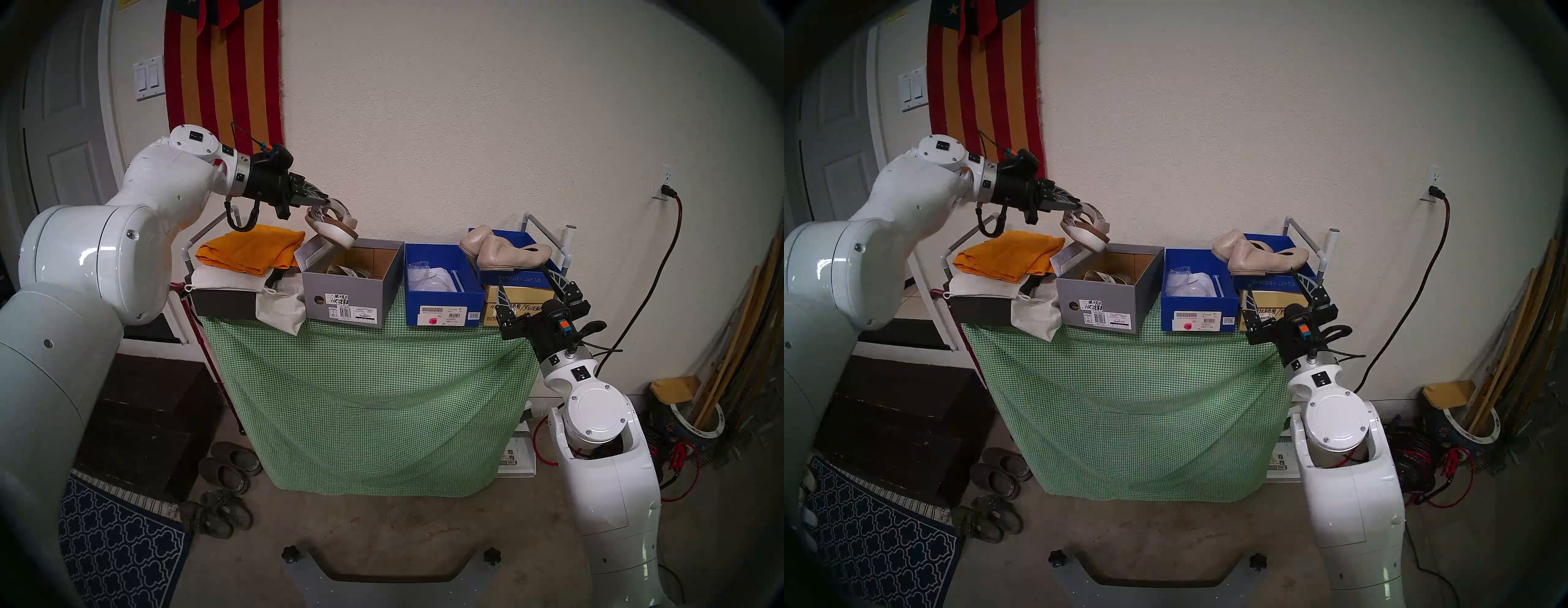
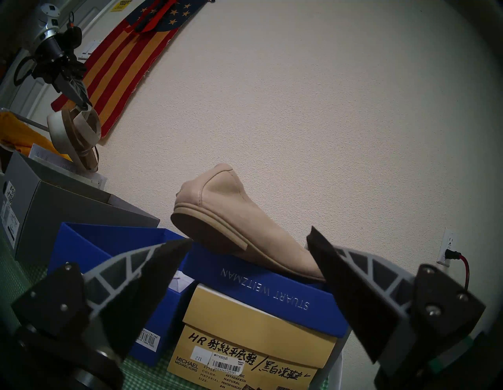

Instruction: Put shoes into shoe box

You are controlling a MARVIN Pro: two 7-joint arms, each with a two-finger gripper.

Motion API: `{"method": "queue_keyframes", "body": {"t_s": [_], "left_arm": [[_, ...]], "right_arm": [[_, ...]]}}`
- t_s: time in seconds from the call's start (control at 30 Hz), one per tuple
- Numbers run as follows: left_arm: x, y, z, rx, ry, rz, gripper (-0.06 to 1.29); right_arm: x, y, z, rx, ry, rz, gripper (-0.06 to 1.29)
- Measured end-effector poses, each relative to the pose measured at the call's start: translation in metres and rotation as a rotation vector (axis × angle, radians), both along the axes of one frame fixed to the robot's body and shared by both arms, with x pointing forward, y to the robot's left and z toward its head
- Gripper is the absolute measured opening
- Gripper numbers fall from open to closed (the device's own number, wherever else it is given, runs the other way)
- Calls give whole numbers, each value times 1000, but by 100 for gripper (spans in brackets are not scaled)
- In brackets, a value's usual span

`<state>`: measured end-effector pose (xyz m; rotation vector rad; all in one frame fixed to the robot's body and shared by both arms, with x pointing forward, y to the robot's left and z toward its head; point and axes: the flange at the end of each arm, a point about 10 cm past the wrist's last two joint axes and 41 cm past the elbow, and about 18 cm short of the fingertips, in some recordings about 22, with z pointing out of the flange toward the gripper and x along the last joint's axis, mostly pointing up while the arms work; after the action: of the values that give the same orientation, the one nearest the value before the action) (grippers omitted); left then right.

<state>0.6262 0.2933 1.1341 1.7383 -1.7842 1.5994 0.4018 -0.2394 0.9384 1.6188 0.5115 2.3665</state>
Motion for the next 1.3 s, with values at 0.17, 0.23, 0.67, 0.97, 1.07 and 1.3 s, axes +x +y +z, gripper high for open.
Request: {"method": "queue_keyframes", "body": {"t_s": [0.17, 0.23, 0.67, 0.97, 1.07, 1.3], "left_arm": [[1, -10, -6, 63, -18, -43, 1], [0, -15, -8, 102, -28, -75, 1], [5, -53, -63, 270, -90, -204, 1], [7, -67, -84, 298, -116, -233, 1], [7, -70, -89, 315, -117, -241, 1], [7, -68, -92, 312, -122, -235, 16]], "right_arm": [[0, 0, 0, 0, 0, 0, 122], [0, 0, 0, 0, 0, 0, 122], [0, 0, 0, 0, 0, 0, 122], [0, 0, 0, 0, 0, 0, 122], [0, 0, 0, 0, 0, 0, 122], [0, 0, 0, 0, 0, 0, 122]]}}
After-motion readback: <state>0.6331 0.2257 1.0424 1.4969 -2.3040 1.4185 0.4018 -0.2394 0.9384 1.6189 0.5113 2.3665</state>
